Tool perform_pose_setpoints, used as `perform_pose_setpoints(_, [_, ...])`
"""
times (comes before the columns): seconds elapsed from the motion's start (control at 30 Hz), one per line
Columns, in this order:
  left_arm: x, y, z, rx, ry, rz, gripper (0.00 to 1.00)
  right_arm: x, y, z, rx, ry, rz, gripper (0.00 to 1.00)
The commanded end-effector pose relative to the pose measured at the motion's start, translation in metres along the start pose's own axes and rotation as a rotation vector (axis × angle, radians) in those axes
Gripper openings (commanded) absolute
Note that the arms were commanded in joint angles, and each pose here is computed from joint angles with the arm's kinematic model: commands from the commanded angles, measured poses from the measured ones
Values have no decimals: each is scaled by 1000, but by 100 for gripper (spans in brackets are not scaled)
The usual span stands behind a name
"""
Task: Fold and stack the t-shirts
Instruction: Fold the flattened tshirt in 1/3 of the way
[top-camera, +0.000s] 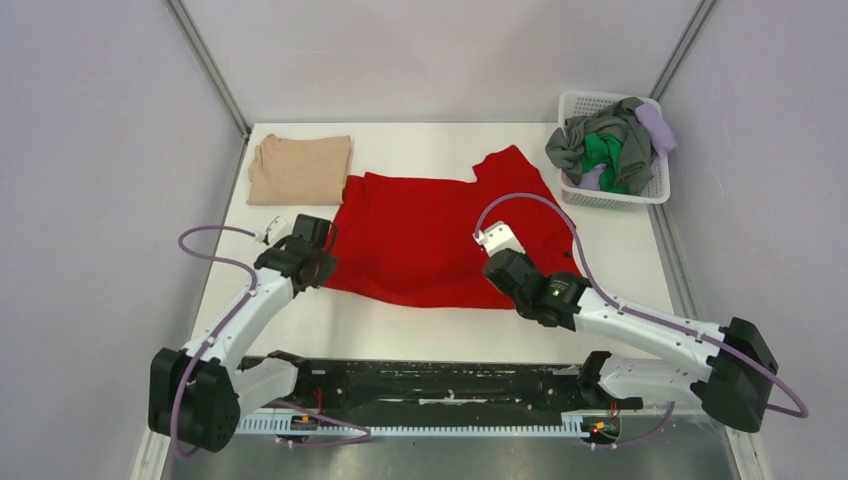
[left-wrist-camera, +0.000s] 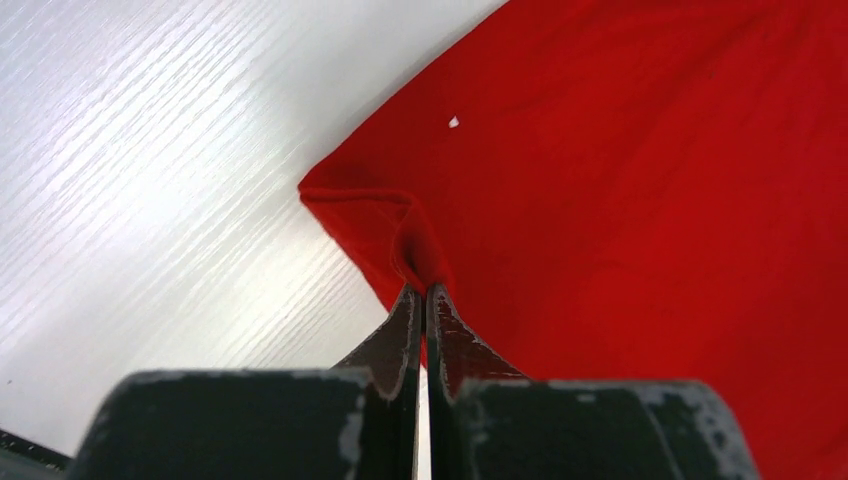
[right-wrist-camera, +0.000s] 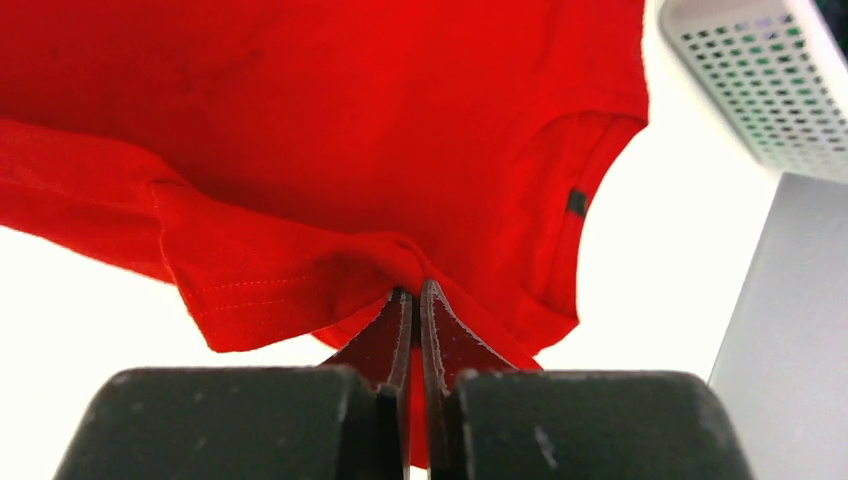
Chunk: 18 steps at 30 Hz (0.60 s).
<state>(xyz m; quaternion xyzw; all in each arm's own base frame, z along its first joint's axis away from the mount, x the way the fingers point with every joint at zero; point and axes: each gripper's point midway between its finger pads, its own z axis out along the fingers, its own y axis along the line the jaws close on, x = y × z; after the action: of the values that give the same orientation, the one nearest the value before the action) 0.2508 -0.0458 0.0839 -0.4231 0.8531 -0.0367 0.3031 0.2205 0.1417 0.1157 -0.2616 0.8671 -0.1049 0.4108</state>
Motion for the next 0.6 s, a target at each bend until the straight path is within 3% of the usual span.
perform_pose_setpoints(0.0, [-26,-27,10,26,-80,-10,2,-42,-12,14,29,-93,-22,0])
perform_pose_setpoints(0.37, [-31,-53,57,-6,-33,-19,3,-62,-35,80,59,-34,-77,1])
perform_pose_setpoints(0.4, [-31,-53,61,-17,-30,-23,9,-63,-37,86,60,-22,-86,3])
perform_pose_setpoints(0.43, [-32,-53,64,-25,-27,-27,21,-63,-39,94,67,-10,-88,7])
perform_pose_setpoints(0.47, [-33,-53,67,-30,-27,-29,37,-64,-42,101,79,-1,-98,13])
perform_pose_setpoints(0.53, [-35,-56,70,-23,-31,-35,60,-69,-49,118,103,14,-108,15])
perform_pose_setpoints(0.57, [-40,-58,68,-20,-43,-40,79,-73,-53,125,119,21,-115,16])
